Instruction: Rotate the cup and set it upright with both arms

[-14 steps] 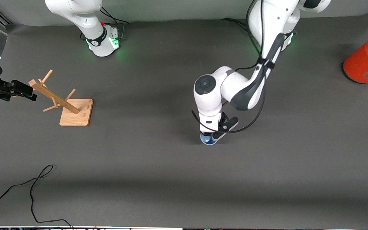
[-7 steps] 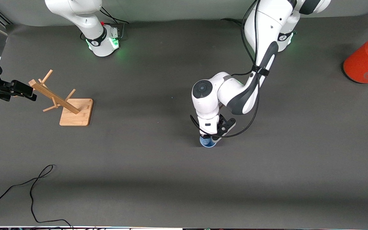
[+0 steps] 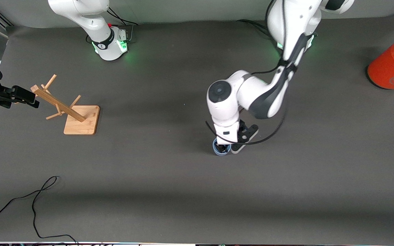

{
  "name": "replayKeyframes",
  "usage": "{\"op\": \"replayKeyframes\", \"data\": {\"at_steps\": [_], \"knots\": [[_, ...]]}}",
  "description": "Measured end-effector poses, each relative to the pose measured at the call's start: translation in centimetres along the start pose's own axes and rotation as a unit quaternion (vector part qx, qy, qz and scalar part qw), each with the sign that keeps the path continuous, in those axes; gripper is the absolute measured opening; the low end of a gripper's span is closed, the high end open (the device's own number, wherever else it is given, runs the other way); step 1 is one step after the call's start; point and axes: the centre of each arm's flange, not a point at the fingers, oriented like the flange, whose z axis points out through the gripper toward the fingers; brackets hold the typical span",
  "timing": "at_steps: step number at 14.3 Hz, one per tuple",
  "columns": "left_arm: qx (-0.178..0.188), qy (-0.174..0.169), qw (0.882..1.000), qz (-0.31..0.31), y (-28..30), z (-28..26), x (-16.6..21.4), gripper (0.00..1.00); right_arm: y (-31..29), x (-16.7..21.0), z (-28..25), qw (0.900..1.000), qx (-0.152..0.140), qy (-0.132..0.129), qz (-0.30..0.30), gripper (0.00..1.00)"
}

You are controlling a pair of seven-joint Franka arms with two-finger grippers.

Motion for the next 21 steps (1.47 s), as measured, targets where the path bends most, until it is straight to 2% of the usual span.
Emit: {"op": "replayKeyframes", "data": {"at_steps": [1, 3, 5, 7, 9, 12, 15, 21], "knots": [[-0.004, -0.019, 1.0, 0.011, -1.1, -2.8, 3.3, 1.0, 0.0, 0.0, 0.0, 1.0, 0.0, 0.0, 0.0, 1.0], [0.005, -0.051, 0.998, 0.043, -5.4, -6.9, 11.4, 1.0, 0.1, 0.0, 0.0, 1.0, 0.0, 0.0, 0.001, 1.0], [0.008, -0.083, 0.994, 0.07, -10.6, -8.9, 18.9, 1.0, 0.2, 0.0, 0.0, 1.0, 0.0, 0.0, 0.002, 1.0], [0.017, -0.105, 0.987, 0.12, -15.9, -9.9, 25.0, 1.0, 0.2, 0.0, 0.0, 1.0, 0.0, 0.0, 0.002, 1.0], [0.017, -0.122, 0.977, 0.172, -21.0, -11.4, 29.3, 1.0, 0.3, 0.0, 0.0, 1.0, 0.0, 0.0, 0.002, 1.0], [0.004, -0.125, 0.963, 0.24, -26.6, -13.6, 32.5, 1.0, 0.3, 0.0, -0.1, 1.0, 0.0, 0.0, 0.003, 1.0], [0.002, -0.123, 0.953, 0.276, -29.1, -13.9, 33.8, 1.0, 0.3, -0.1, -0.1, 1.0, 0.0, 0.001, 0.003, 1.0], [0.024, -0.12, 0.943, 0.31, -28.6, -16.2, 31.4, 1.0, 0.3, -0.1, -0.2, 1.0, 0.0, 0.001, 0.003, 1.0]]}}
